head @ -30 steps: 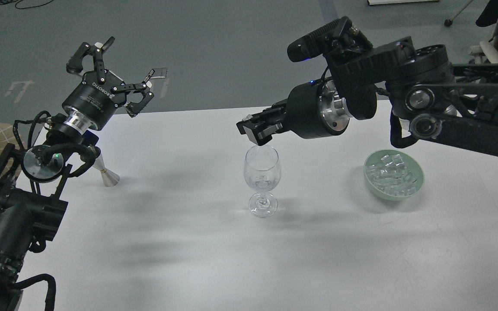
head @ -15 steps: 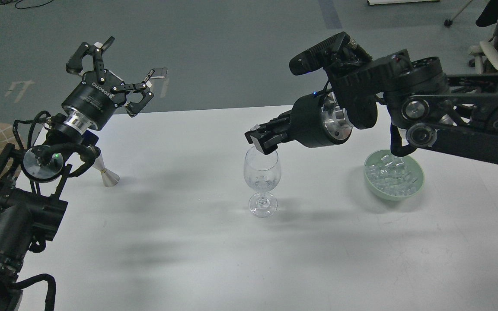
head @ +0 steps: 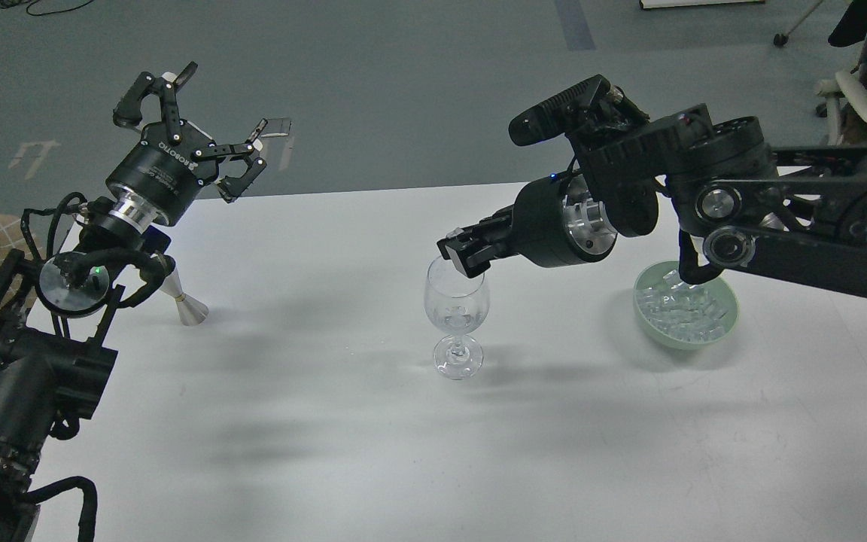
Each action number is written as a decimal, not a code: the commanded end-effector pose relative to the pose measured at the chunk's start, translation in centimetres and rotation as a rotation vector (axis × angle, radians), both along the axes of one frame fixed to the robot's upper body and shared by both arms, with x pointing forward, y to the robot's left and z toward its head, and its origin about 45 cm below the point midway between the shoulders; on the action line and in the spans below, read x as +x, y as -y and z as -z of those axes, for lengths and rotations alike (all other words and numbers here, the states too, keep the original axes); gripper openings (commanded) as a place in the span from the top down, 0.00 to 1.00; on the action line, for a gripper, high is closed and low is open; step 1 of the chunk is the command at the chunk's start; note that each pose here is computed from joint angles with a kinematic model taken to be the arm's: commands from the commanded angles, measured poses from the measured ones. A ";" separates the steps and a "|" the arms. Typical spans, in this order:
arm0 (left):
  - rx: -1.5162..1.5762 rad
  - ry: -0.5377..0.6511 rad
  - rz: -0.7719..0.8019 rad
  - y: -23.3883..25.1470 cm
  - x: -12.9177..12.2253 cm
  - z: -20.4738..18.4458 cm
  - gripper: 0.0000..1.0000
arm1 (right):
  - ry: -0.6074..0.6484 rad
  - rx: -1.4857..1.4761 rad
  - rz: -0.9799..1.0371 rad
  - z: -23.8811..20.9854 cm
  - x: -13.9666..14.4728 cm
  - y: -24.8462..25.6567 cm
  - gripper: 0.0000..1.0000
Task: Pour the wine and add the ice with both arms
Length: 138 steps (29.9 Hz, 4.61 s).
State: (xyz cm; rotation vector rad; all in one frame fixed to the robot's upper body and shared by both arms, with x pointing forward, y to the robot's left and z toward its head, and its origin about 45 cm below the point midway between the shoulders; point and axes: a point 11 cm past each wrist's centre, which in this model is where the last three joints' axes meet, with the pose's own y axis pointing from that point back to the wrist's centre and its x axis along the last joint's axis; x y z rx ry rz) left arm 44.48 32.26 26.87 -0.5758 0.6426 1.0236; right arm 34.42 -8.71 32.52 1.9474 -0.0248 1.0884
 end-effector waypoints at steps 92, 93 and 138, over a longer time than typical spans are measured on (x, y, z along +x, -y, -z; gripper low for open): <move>0.018 0.013 0.001 -0.3 0.3 -0.8 0.02 | -0.128 1.720 0.416 -13.9 13.6 17.3 0.08; 0.016 0.015 0.002 -0.2 0.3 -0.9 0.02 | -0.150 1.764 0.449 -13.2 14.2 17.8 0.08; -0.005 -0.049 -0.024 -0.6 0.3 1.6 0.02 | -0.593 1.869 0.830 3.6 15.1 14.4 0.00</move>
